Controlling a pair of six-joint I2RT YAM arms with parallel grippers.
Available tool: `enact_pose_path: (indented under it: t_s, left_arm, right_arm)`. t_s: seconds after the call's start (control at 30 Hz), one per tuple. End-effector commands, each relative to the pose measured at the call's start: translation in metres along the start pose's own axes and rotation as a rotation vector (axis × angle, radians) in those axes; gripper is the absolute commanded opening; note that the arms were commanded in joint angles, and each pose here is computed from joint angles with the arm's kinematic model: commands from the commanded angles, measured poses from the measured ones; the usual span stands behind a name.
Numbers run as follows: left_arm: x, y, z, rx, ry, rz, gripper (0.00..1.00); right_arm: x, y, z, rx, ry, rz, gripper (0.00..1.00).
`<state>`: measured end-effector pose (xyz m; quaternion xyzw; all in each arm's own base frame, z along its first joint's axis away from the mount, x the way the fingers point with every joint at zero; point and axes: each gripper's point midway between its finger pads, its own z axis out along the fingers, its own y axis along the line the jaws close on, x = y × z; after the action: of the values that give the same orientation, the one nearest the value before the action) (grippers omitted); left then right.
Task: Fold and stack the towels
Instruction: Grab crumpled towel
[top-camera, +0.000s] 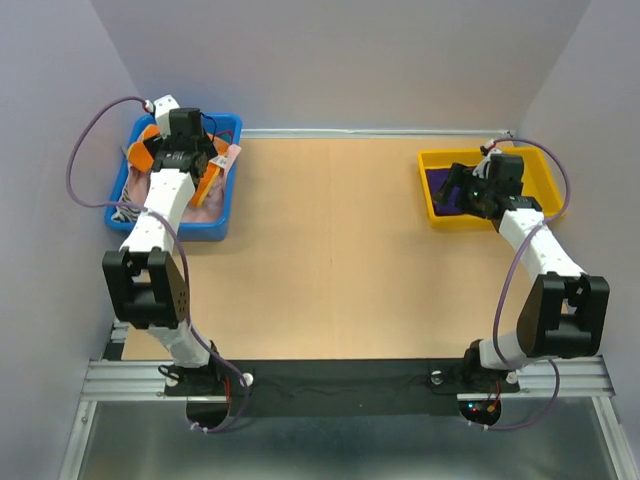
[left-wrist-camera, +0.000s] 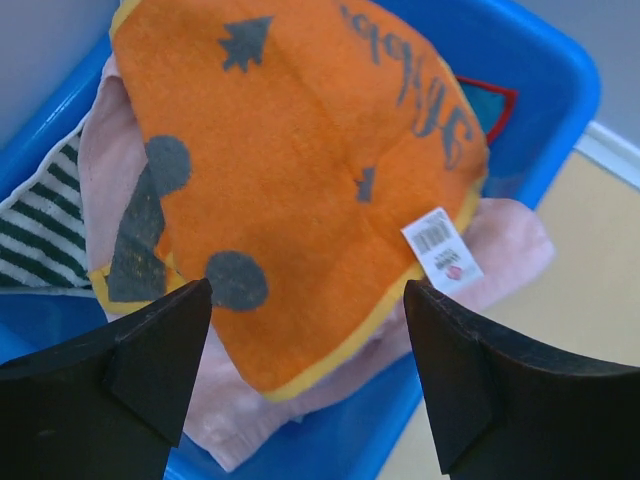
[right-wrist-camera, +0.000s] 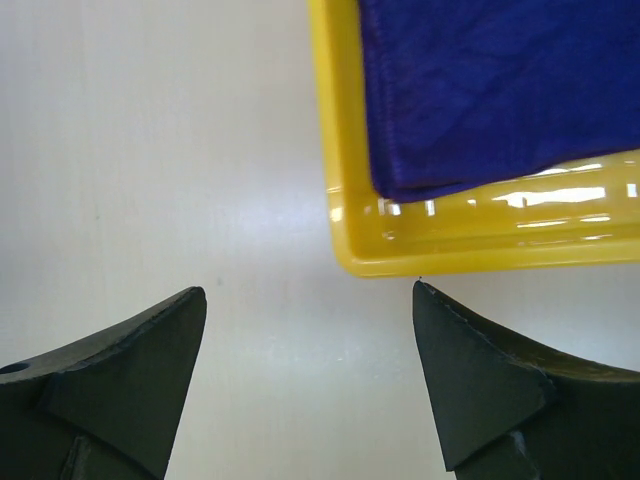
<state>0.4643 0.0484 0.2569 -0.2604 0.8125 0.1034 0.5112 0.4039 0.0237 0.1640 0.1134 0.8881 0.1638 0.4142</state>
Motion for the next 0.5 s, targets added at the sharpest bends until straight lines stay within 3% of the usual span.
enact_pose_path:
  t_s: [0.0,0.2,0.33,0.4,0.47]
  left_arm:
    - [-0.016,0.020,0.022,-0.128,-0.040,-0.026,0.88]
    - [-0.005,0.039,0.059,-0.238,-0.006,0.009,0.71]
    - [0.001,0.039,0.064,-0.238,0.008,0.028,0.36]
    - [0.004,0.037,0.065,-0.228,0.013,0.037,0.27]
    - [0.007,0.039,0.067,-0.235,0.022,0.054,0.10]
  right_arm:
    - [-0.007,0.040,-0.012,-0.115,-0.051,-0.039,0.89]
    - [0.002,0.050,-0.007,-0.159,-0.024,-0.049,0.89]
    - [0.005,0.050,-0.003,-0.167,-0.014,-0.051,0.89]
    - [0.006,0.051,-0.002,-0.177,-0.007,-0.049,0.89]
    - [0.007,0.051,-0.002,-0.181,-0.004,-0.046,0.89]
